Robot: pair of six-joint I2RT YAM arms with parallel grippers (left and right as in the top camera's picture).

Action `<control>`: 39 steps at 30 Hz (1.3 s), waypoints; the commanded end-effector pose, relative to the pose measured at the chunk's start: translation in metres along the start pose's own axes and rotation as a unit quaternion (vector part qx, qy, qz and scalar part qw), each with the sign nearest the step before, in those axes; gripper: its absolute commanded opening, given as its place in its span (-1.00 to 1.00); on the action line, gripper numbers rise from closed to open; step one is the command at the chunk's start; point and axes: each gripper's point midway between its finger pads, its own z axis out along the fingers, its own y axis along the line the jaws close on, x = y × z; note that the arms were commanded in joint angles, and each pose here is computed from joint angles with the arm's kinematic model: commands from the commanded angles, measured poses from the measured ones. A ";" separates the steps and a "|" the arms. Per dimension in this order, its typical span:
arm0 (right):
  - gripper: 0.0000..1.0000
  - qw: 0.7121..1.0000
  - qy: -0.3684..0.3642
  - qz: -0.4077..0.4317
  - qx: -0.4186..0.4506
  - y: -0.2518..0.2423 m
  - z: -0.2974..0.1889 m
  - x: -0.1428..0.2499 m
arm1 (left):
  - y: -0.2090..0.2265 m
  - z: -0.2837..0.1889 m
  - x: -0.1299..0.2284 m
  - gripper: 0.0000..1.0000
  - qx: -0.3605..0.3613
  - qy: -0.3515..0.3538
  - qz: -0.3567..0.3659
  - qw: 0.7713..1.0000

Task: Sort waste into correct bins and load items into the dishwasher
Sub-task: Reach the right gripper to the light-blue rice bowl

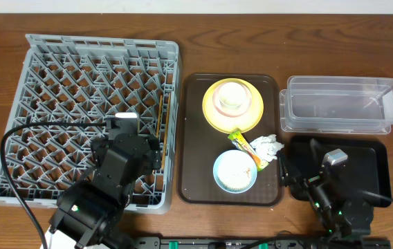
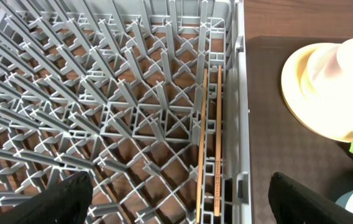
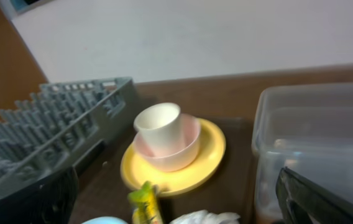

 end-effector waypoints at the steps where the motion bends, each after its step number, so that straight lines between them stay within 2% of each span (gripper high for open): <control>1: 0.99 0.999 -0.012 0.029 -0.009 0.020 -0.014 -0.041 | 0.000 -0.001 -0.001 0.83 0.000 0.000 -0.001 1.000; 5: 0.98 0.999 0.006 0.016 0.039 0.025 -0.032 -0.080 | 0.000 0.000 0.000 0.83 0.000 0.001 0.000 1.000; 8: 0.98 0.996 0.059 0.033 0.066 0.032 -0.041 -0.104 | 0.000 0.000 0.000 0.83 0.000 0.002 0.000 1.000; 12: 0.98 0.968 0.207 0.064 0.125 0.028 -0.050 -0.103 | 0.000 0.000 0.000 0.83 0.000 0.002 0.000 1.000; 15: 0.98 0.921 0.340 0.101 0.160 0.026 -0.057 -0.093 | 0.000 0.000 0.000 0.83 0.000 0.002 0.000 1.000; 18: 0.98 0.882 0.423 0.142 0.150 0.033 -0.050 -0.090 | 0.000 0.000 0.000 0.84 0.000 0.002 0.000 1.000; 20: 0.98 0.868 0.450 0.157 0.137 0.035 -0.039 -0.090 | 0.000 0.000 0.000 0.83 0.000 0.002 0.000 1.000; 23: 0.98 0.861 0.475 0.180 0.032 0.059 -0.016 -0.084 | 0.000 0.000 0.000 0.84 0.000 0.002 0.000 1.000; 24: 0.89 0.859 0.474 0.193 -0.002 0.067 -0.008 -0.085 | 0.000 0.000 0.000 0.84 0.000 0.002 0.000 1.000; 26: 0.33 0.854 0.469 0.222 -0.019 0.069 0.008 -0.084 | 0.000 0.000 0.000 0.84 0.000 0.002 0.000 1.000; 28: 0.01 0.847 0.473 0.242 0.006 0.062 0.020 -0.076 | 0.000 0.000 0.000 0.84 0.000 0.002 0.000 1.000; 30: -0.11 0.842 0.479 0.245 0.040 0.056 0.028 -0.062 | 0.000 0.000 0.000 0.84 0.000 0.002 0.000 1.000; 32: -0.08 0.841 0.486 0.230 0.066 0.056 0.035 -0.045 | 0.000 0.000 0.000 0.84 0.000 0.002 0.000 1.000; 35: -0.01 0.851 0.486 0.197 0.000 0.086 0.053 -0.025 | 0.000 0.000 0.000 0.84 0.000 0.002 0.000 1.000; 37: 0.44 0.857 0.484 0.174 -0.045 0.106 0.062 -0.010 | 0.000 0.000 0.000 0.84 0.000 0.002 0.000 1.000; 38: 0.59 0.859 0.480 0.164 -0.062 0.113 0.066 -0.003 | 0.000 0.000 0.000 0.84 0.000 0.002 0.000 1.000; 39: 0.58 0.862 0.477 0.156 -0.078 0.122 0.070 0.004 | 0.000 0.000 0.000 0.84 0.000 0.002 0.000 1.000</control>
